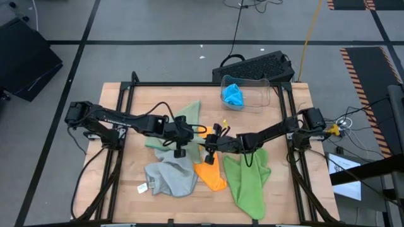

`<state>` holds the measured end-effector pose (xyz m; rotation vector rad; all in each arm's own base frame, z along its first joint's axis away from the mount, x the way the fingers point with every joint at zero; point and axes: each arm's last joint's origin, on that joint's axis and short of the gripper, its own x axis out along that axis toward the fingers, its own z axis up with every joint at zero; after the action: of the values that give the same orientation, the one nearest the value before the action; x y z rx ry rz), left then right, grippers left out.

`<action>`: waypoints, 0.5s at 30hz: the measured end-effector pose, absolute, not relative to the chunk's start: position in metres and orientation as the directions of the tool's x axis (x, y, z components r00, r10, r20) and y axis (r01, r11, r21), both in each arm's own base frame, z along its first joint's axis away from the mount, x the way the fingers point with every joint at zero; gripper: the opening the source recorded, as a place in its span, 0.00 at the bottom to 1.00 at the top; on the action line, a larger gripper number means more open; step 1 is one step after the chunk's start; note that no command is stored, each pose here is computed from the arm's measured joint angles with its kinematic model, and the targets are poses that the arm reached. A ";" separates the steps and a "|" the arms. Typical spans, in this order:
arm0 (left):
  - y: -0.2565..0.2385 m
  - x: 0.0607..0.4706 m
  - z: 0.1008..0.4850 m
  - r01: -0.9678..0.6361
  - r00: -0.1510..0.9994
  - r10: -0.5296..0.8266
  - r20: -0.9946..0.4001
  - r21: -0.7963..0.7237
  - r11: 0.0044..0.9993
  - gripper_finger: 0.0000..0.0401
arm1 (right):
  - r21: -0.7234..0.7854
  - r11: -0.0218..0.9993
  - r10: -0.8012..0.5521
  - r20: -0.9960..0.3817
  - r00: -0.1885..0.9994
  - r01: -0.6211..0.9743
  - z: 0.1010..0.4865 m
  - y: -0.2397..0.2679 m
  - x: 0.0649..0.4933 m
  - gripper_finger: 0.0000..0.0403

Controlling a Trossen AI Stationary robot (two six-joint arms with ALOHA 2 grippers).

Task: Fold microfiber towels
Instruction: Put the right light green microfiber towel into the transparent bin

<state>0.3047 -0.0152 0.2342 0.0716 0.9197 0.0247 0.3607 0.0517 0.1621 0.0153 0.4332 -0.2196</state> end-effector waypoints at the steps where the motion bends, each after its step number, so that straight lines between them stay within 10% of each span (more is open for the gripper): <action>1: -0.016 0.304 0.234 0.031 0.604 0.042 -0.796 0.076 0.997 0.10 | -0.018 0.981 -0.180 -0.422 0.888 0.191 0.162 0.052 0.361 0.04; 15: -0.027 0.300 0.231 0.082 0.570 0.089 -0.817 0.164 0.983 0.37 | 0.084 0.993 -0.026 -0.496 0.868 0.078 0.191 0.045 0.343 0.04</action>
<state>0.2998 -0.0273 0.2310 0.1923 0.9664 0.0040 0.3426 0.0445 0.1915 0.1029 0.5167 -0.0542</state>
